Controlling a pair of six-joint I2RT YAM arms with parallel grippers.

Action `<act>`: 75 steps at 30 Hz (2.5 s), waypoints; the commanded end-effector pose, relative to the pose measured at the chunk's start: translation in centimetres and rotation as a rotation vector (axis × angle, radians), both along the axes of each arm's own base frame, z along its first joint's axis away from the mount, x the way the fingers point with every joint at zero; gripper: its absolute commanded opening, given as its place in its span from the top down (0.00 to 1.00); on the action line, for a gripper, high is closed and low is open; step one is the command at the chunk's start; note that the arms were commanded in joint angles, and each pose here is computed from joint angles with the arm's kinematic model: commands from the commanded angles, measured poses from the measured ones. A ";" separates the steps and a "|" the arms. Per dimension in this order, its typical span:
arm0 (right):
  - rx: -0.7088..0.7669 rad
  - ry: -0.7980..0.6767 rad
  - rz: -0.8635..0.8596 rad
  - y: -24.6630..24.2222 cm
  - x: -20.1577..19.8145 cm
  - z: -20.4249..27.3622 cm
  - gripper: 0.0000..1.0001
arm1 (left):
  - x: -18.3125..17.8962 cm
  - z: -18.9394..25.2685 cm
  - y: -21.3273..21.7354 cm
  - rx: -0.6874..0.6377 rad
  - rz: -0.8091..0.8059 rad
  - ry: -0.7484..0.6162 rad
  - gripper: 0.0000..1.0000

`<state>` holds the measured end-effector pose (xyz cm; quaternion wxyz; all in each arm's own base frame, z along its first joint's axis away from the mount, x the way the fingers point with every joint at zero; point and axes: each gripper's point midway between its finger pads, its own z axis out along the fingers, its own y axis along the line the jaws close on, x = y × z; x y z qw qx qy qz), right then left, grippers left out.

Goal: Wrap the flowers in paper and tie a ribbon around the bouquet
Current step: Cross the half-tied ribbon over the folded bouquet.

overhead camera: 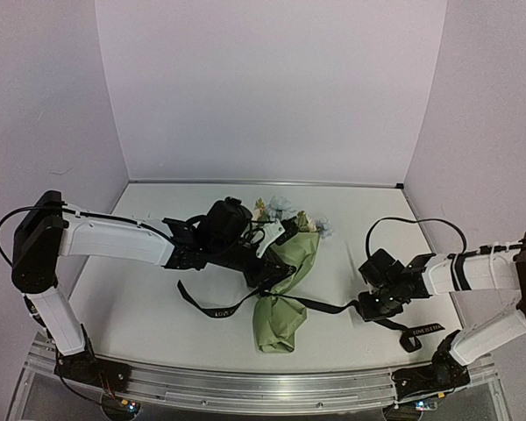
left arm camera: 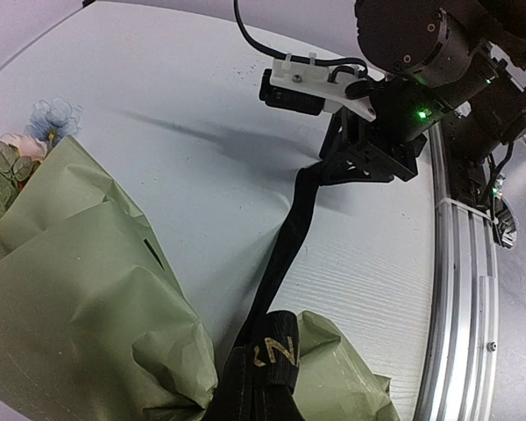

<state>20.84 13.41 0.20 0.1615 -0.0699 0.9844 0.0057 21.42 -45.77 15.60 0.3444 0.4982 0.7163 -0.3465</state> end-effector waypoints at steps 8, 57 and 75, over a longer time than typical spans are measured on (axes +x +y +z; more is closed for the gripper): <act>-0.065 0.031 0.033 -0.7 -0.5 2.3 1.00 | -1.1 2.3 -1.8 -0.091 -0.125 -0.102 1.00; 0.411 0.143 0.010 11.3 5.8 17.8 1.00 | -0.9 1.3 -7.3 -0.131 -0.138 -0.361 0.54; 0.403 0.169 0.014 11.9 5.4 17.2 1.00 | -0.3 -0.7 -6.3 -0.066 -0.167 -0.317 0.45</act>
